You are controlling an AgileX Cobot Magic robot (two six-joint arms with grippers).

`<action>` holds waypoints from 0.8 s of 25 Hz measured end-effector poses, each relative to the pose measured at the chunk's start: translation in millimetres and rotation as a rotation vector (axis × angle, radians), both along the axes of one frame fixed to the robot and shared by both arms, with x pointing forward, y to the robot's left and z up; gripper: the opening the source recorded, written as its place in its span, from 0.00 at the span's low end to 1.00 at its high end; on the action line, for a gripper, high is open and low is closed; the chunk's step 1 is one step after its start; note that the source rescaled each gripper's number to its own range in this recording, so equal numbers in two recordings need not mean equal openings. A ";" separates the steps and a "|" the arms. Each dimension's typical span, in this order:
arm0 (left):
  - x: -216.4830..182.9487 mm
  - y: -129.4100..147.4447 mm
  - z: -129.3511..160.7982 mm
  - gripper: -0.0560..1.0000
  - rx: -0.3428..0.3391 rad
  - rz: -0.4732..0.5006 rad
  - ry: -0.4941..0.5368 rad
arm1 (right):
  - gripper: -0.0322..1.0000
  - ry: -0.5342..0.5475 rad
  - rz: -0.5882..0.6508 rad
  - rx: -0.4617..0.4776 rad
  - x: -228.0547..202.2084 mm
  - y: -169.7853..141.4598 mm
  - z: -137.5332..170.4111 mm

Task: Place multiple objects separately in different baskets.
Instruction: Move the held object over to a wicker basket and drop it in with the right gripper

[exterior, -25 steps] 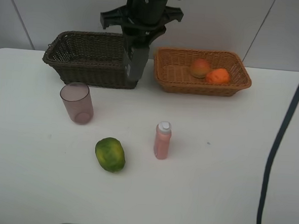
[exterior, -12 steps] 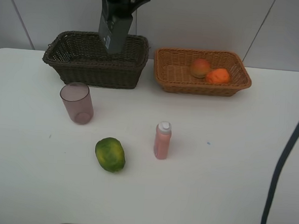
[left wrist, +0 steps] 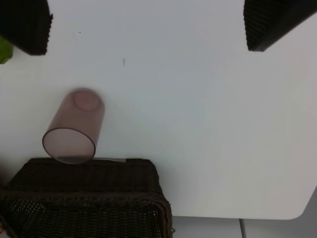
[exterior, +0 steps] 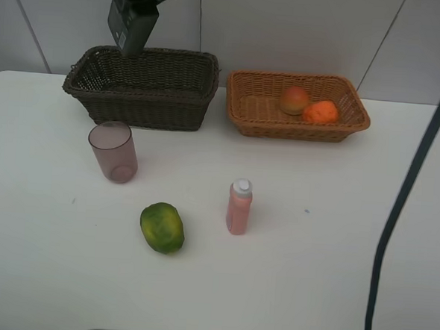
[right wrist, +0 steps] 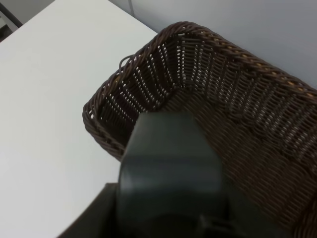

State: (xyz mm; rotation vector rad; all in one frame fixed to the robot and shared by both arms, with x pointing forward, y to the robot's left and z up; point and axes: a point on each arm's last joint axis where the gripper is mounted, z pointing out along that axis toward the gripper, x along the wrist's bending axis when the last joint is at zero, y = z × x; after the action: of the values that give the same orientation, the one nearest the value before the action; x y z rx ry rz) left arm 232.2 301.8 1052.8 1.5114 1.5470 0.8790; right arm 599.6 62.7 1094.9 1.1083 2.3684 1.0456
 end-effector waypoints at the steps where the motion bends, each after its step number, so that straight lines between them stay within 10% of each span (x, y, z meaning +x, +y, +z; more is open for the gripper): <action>1: 0.0 0.0 0.0 1.00 0.000 0.000 0.000 | 0.14 -0.004 0.002 0.003 1.7 2.4 -4.2; 20: 0.0 0.0 0.0 1.00 0.000 0.000 0.000 | 0.14 -0.078 -0.089 -0.024 78.7 -17.6 -96.8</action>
State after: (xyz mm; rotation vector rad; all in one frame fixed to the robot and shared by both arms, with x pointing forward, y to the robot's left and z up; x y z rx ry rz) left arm 232.2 301.8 1052.8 1.5114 1.5470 0.8790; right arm 678.2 45.1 998.0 1.1323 2.2442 1.0082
